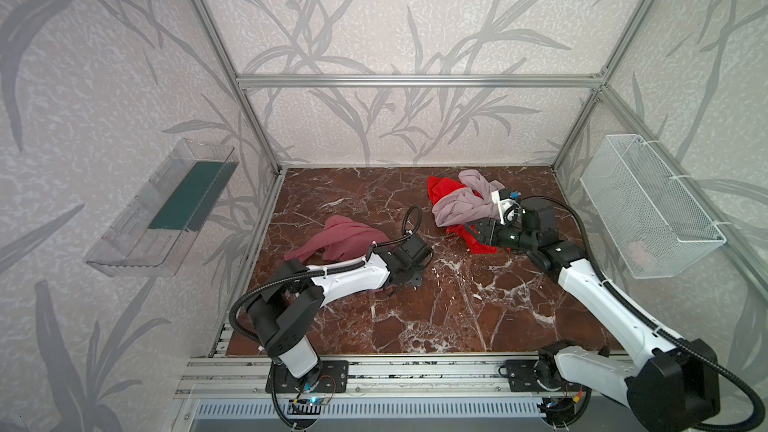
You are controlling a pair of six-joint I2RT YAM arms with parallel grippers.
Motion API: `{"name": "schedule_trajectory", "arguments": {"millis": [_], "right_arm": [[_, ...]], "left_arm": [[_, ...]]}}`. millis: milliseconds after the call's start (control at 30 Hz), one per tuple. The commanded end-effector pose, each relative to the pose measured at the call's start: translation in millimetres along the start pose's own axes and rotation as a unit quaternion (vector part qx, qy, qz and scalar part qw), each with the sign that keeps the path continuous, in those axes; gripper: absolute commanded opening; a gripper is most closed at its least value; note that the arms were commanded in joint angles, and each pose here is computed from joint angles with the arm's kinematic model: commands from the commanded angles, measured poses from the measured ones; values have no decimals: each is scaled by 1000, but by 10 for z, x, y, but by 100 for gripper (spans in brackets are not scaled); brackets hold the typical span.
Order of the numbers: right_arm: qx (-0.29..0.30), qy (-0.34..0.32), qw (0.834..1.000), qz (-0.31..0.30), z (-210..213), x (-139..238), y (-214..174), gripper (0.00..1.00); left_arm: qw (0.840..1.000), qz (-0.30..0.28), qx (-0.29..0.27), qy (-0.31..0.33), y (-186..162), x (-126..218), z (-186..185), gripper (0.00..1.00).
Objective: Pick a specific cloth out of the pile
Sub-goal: 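Move the right gripper back beside the pile while the left gripper grasps the pink cloth, then drag the pink cloth with the left gripper farther from the robot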
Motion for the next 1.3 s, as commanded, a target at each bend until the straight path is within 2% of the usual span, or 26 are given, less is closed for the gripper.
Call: {"name": "schedule_trajectory", "arguments": {"millis": [0,567,867,1100,1267], "right_arm": [[3,12,1000,-4,3,14,16,50],[-26,17,999,-8,-103,-29,62,50],[-39,20,999,-11,-140,-54,73,50],[-48,20,999,-15,-167,-63,91,49],[-51,21,998,-18,-168,-66,101,49]], "left_arm": [[999,0,5,31,46,-49,13,38],[997,34,-13,75,16,-306,25,35],[991,71,-27,110,-74,-455,64,20],[990,70,-32,118,-74,-427,83,0],[992,52,-32,110,1,-315,67,0]]}}
Point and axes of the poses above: each gripper's point midway between its finger pads, its own x axis back along the fingers, its own z axis along the line the jaws close on, y = z × x, the point moved 9 cm from there along x, back along the fingers, and after that the axes turned 15 degrees about -x, right-handed, at the moved point
